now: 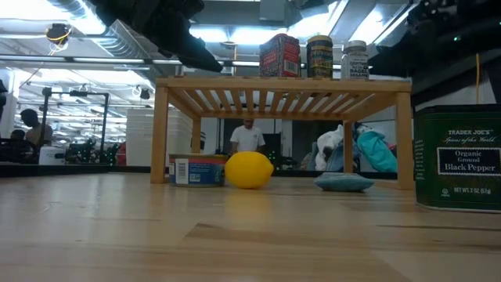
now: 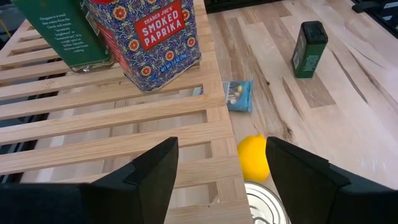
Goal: Shelf spices
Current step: Remove the white seasoning bottle from the shelf
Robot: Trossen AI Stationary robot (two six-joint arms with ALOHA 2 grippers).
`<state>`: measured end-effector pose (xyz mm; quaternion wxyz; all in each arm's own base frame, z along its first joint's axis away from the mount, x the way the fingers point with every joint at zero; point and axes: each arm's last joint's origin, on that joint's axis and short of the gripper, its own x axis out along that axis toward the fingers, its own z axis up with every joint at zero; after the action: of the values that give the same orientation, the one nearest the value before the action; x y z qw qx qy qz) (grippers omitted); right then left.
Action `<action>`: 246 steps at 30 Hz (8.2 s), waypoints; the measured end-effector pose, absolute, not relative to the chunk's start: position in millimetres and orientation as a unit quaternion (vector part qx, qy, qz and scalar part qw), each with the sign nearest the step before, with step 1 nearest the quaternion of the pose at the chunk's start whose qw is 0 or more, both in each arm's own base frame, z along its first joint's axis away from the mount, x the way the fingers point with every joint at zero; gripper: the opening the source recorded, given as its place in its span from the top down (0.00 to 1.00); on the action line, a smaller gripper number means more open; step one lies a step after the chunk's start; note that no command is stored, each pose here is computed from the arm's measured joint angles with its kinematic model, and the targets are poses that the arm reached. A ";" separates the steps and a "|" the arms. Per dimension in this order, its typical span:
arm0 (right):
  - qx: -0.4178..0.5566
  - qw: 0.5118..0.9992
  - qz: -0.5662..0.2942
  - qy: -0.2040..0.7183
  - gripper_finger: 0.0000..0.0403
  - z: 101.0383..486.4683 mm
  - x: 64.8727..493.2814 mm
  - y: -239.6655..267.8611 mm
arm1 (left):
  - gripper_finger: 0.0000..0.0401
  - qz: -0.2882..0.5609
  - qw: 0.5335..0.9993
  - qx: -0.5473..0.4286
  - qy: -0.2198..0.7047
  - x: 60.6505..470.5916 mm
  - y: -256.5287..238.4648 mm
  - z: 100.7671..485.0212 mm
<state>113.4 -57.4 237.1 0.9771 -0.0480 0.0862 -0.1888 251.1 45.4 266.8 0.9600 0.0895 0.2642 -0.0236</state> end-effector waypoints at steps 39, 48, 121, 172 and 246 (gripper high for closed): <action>-0.007 0.988 -0.130 0.088 0.50 222.9 131.9 -89.9 | 0.41 -0.024 0.960 0.090 0.264 251.2 45.4 266.7; -0.006 0.989 -0.129 0.077 0.50 228.9 121.1 -81.1 | 0.41 -0.023 0.960 0.089 0.264 251.2 45.5 266.7; 0.060 0.990 -0.074 0.102 0.50 128.8 242.6 116.2 | 0.41 -0.024 0.960 0.090 0.264 251.2 45.4 266.8; 0.022 0.993 -0.065 0.095 0.49 127.6 234.9 112.1 | 0.41 -0.023 0.960 0.089 0.264 251.2 45.5 266.8; 0.075 0.983 0.000 0.167 0.49 97.2 231.8 60.0 | 0.41 -0.024 0.960 0.090 0.264 251.2 45.4 266.8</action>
<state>231.8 60.0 97.2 0.9831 0.0751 0.1667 0.0001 251.2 45.4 266.8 0.9600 0.0897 0.2641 -0.0236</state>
